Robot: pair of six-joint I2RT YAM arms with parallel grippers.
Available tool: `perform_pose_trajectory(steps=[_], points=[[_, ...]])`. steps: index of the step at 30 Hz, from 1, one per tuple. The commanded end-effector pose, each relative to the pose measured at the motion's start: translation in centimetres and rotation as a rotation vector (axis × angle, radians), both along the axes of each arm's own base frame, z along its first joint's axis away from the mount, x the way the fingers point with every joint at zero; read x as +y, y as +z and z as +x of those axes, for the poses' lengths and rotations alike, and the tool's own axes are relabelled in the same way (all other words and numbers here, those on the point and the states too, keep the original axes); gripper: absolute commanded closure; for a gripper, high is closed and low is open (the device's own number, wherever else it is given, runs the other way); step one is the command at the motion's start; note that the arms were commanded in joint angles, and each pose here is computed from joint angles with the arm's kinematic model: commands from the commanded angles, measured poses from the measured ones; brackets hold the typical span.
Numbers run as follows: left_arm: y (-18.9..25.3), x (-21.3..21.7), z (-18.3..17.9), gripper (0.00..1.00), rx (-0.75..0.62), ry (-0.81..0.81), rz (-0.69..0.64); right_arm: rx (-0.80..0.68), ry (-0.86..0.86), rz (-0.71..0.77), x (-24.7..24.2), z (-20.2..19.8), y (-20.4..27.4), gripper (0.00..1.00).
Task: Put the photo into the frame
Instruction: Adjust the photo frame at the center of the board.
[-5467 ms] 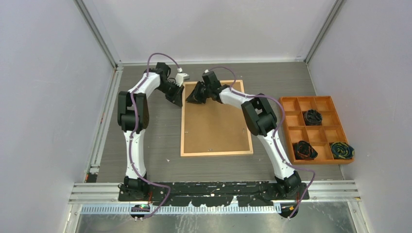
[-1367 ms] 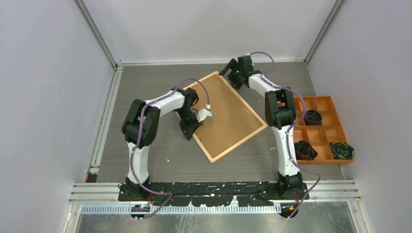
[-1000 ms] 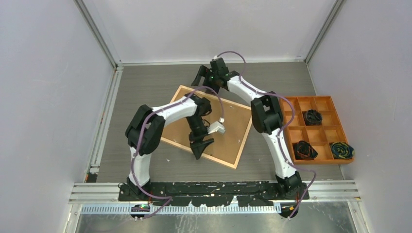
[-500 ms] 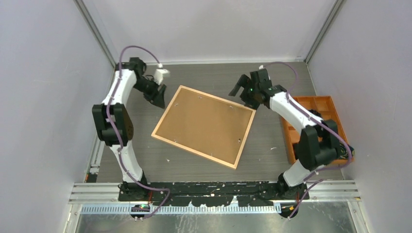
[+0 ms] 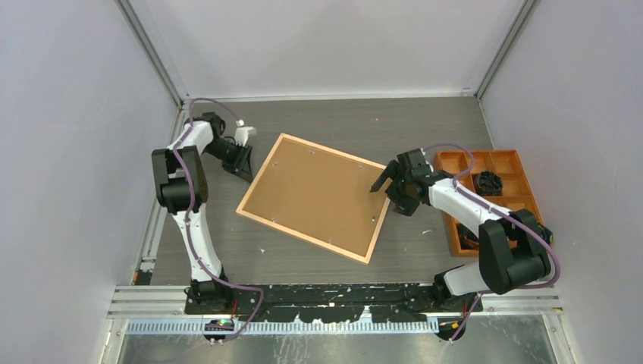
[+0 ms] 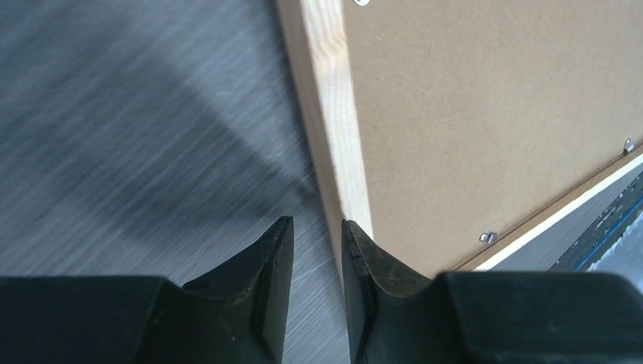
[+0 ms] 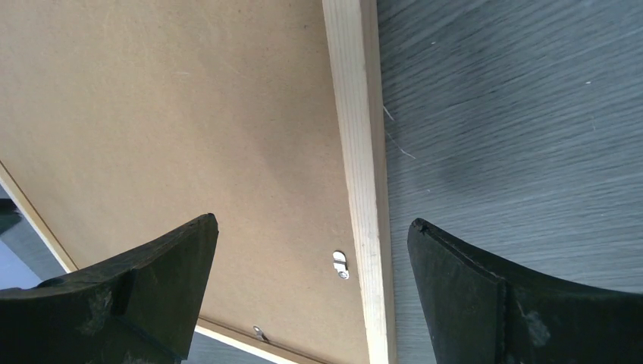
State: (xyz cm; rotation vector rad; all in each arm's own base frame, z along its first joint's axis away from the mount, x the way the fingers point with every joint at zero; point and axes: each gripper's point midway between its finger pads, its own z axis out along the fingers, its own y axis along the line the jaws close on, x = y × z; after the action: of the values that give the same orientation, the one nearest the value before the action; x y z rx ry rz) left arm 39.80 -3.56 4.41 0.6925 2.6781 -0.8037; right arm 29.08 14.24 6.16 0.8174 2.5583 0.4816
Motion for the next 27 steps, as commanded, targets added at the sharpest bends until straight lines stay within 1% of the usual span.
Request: perform_pose_trajectory(steps=[1, 5, 9, 12, 14, 19, 21, 24, 25, 27], points=[[-0.1, -1.3, -1.1, 0.69, -0.028, -0.052, 0.000, -0.069, -0.039, 0.018, 0.1, 2.0, 0.3, 0.00], [-0.3, -2.6, -3.7, 0.71, -0.021, -0.144, -0.006, -0.065, -0.035, 0.054, 0.6, 3.6, -1.2, 0.00], [-0.2, -4.0, -6.3, 0.74, -0.003, -0.240, -0.015, -0.068, -0.036, 0.083, 0.8, 6.0, -1.5, 0.00], [0.1, -4.6, -8.2, 0.75, 0.023, -0.287, -0.058, -0.082, -0.043, 0.103, 0.7, 8.1, -0.9, 0.00], [0.4, -6.1, -10.0, 0.76, 0.051, -0.356, -0.083, -0.088, -0.047, 0.106, 0.5, 9.2, -0.6, 0.00], [1.7, -7.7, -13.0, 0.74, 0.087, -0.446, -0.187, -0.090, -0.082, 0.064, -1.1, 11.1, 0.0, 0.00], [2.1, -8.0, -13.7, 0.72, 0.110, -0.460, -0.220, -0.085, -0.116, 0.025, -2.3, 11.3, 0.3, 0.00], [2.3, -7.9, -14.0, 0.72, 0.136, -0.457, -0.237, -0.108, -0.173, -0.084, -4.5, 11.5, 1.6, 0.00], [2.4, -7.6, -13.5, 0.72, 0.131, -0.434, -0.233, -0.119, -0.185, -0.108, -5.0, 11.6, 2.3, 0.01], [2.5, -7.0, -11.4, 0.74, 0.105, -0.358, -0.225, -0.166, -0.194, -0.104, -5.1, 11.8, 4.1, 0.03]])
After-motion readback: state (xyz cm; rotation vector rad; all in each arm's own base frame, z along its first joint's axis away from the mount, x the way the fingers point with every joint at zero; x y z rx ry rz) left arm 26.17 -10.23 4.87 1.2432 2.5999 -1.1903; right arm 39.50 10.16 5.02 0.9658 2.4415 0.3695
